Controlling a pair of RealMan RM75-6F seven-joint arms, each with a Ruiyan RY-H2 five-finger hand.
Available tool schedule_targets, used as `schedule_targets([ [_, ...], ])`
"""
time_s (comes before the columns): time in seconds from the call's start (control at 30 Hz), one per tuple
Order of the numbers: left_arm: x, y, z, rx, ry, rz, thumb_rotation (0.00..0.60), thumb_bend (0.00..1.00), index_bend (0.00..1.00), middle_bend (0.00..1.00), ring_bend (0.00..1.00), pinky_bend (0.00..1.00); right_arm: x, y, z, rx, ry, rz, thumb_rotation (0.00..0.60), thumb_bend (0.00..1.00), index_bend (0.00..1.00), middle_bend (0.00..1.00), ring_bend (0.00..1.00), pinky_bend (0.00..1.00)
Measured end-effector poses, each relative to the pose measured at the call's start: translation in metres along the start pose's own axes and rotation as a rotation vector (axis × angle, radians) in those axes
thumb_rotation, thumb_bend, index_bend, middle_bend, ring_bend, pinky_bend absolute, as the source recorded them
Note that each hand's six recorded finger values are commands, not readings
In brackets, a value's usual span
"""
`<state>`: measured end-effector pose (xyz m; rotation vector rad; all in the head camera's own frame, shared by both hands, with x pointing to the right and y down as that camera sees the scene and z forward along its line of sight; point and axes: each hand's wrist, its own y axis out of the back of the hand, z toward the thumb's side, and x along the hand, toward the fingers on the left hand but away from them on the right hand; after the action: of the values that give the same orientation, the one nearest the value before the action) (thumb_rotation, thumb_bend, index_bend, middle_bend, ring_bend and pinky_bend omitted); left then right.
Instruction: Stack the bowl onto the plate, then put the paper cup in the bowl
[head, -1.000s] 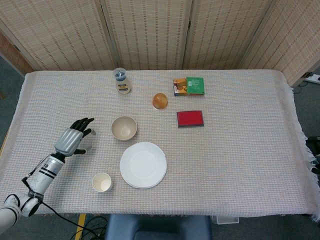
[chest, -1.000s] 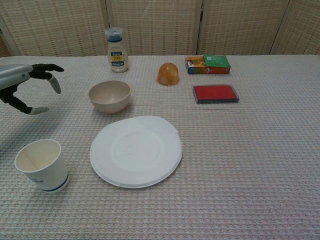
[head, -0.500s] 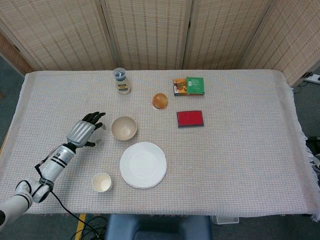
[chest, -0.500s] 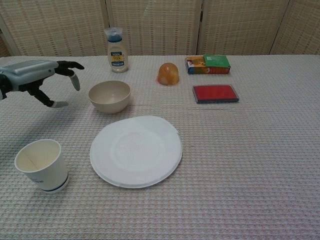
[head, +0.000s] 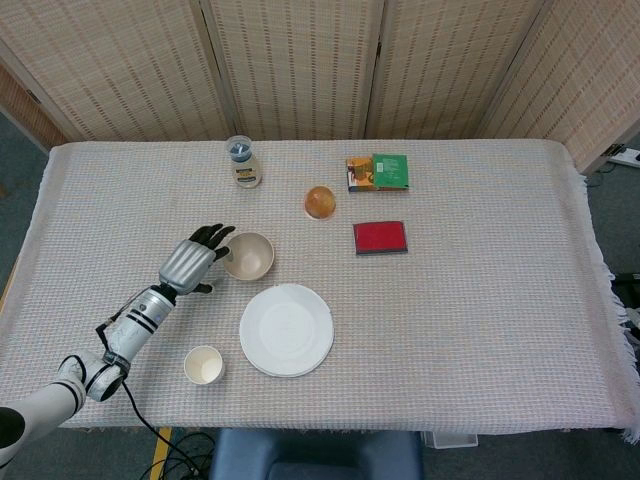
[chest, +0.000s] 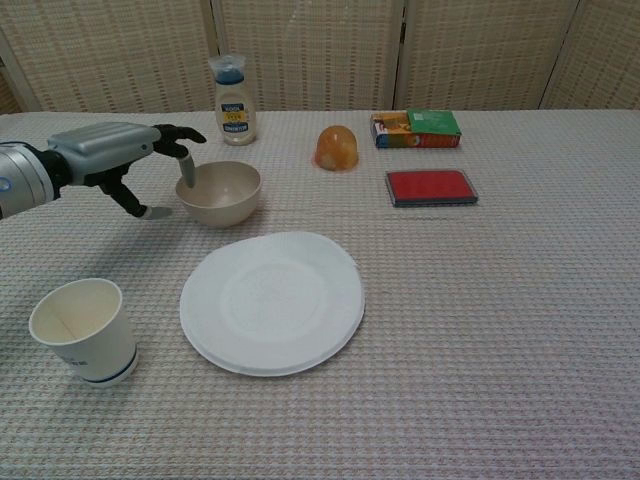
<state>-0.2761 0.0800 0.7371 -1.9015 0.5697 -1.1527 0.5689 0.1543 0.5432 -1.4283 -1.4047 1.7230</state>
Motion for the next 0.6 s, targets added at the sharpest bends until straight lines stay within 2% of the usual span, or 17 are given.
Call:
schedule_targets([
  [0.23,0.01,-0.009,0.02,0.0,-0.019,-0.019,0.6,0.33,0.45,0.09,0.0,0.14,0.003,0.006,-0.003,-0.022,0.027,0.008,0.6,0.17,0.08,0.08,0.0,0.0],
  [0.6,0.014,-0.014,0.02,-0.007,-0.021,-0.023,0.6,0.33,0.51,0.09,0.0,0.14,0.006,0.006,-0.002,-0.019,0.046,0.014,0.6,0.17,0.08,0.08,0.0,0.0],
])
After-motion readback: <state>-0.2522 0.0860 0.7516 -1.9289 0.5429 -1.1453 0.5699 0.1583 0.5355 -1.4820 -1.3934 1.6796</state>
